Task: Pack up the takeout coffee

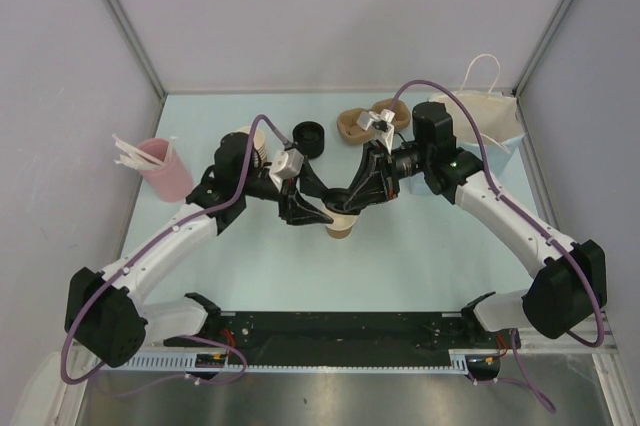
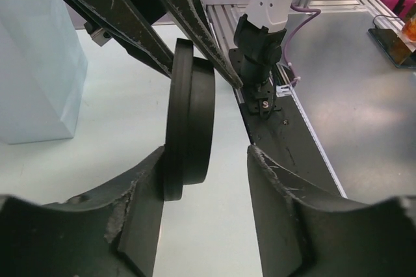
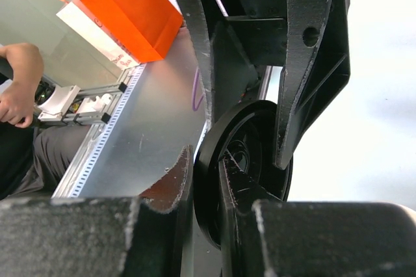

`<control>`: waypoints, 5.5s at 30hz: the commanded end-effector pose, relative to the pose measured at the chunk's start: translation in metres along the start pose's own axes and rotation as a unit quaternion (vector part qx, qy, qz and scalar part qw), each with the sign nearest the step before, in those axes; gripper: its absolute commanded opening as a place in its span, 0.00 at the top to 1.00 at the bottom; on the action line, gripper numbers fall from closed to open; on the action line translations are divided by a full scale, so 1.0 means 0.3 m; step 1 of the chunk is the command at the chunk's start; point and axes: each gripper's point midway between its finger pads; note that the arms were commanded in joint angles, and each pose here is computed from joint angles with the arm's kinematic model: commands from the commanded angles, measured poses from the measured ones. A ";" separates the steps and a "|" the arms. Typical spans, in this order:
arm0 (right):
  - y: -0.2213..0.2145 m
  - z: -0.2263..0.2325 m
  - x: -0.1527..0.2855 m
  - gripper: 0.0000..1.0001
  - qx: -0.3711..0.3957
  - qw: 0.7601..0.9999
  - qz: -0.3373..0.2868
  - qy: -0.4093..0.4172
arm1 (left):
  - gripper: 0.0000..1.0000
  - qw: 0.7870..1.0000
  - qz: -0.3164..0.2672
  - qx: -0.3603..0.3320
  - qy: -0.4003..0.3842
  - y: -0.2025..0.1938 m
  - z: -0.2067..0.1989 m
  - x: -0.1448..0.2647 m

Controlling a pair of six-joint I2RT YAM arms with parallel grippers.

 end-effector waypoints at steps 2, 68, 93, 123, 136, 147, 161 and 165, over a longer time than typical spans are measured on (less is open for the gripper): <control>0.043 0.009 0.006 0.93 0.026 1.000 -0.004 0.003 | 0.46 1.000 -0.003 -0.019 -0.016 0.020 -0.013 -0.015; -0.319 -0.075 -0.040 0.41 0.446 0.769 0.397 -0.229 | 0.89 0.904 0.219 0.361 -0.069 -0.224 0.044 0.046; -0.371 -0.194 -0.043 0.54 0.495 0.677 0.473 -0.269 | 0.91 0.907 0.213 0.355 -0.075 -0.223 0.023 0.050; -0.419 -0.251 -0.012 0.92 0.502 0.655 0.497 -0.269 | 0.88 0.913 0.207 0.344 -0.075 -0.196 0.006 0.054; -0.421 -0.209 -0.011 1.00 0.500 0.667 0.489 -0.257 | 0.61 0.917 0.202 0.337 -0.069 -0.186 0.019 0.064; -0.403 -0.173 -0.026 1.00 0.493 0.691 0.462 -0.256 | 0.40 0.929 0.200 0.310 -0.042 -0.129 0.068 0.089; -0.307 -0.084 -0.037 1.00 0.418 0.803 0.352 -0.237 | 0.07 0.974 0.164 0.146 0.062 0.158 0.115 0.222; -0.272 -0.111 -0.009 1.00 0.378 0.831 0.316 -0.257 | 0.00 0.979 0.150 0.085 0.105 0.220 0.097 0.261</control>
Point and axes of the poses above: each gripper's point midway between its finger pads, its own x axis back along the fingers, its own z axis along the line the jaws close on, y = z × x, and after that the axes turned 1 degree about x, right-handed
